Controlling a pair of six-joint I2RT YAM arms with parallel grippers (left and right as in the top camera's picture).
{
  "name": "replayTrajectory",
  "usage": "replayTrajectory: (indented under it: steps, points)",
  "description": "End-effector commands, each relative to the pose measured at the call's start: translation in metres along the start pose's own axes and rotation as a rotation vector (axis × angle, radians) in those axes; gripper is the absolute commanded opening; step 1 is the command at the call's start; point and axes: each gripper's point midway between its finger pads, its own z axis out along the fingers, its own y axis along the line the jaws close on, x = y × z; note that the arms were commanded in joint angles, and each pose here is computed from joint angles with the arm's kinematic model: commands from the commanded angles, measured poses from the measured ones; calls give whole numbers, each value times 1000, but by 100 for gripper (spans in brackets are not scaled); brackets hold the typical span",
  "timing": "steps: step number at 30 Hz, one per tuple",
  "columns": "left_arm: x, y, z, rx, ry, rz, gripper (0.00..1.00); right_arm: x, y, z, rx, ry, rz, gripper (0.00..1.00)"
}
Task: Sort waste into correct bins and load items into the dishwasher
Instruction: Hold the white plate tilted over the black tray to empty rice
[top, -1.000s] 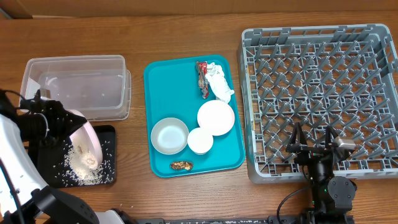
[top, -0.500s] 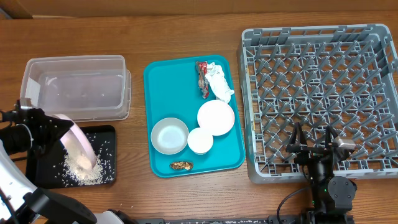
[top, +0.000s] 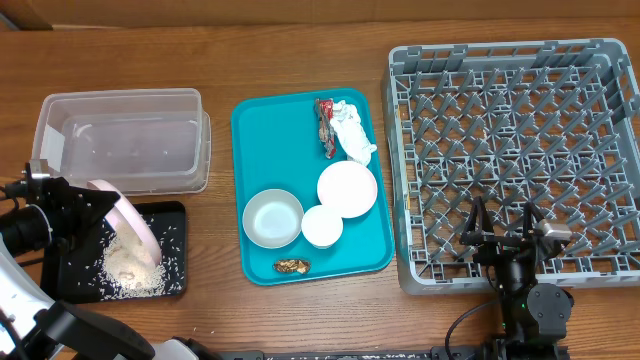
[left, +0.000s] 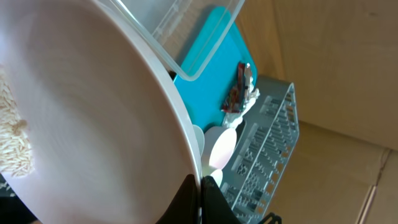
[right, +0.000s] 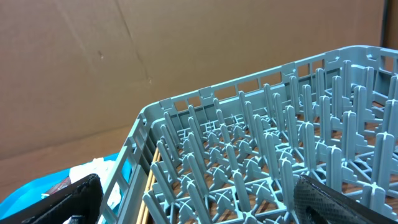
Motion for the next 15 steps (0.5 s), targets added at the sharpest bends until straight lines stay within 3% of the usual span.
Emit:
replayTrajectory:
  steps: [1, 15]
  points:
    - [0, -1, -3, 85, -33, 16, 4, 2, 0, 0, -3, -3, -4, 100]
    - [-4, -3, -30, 282, -143, 28, 4, 2, 0, 0, -3, -3, -4, 100]
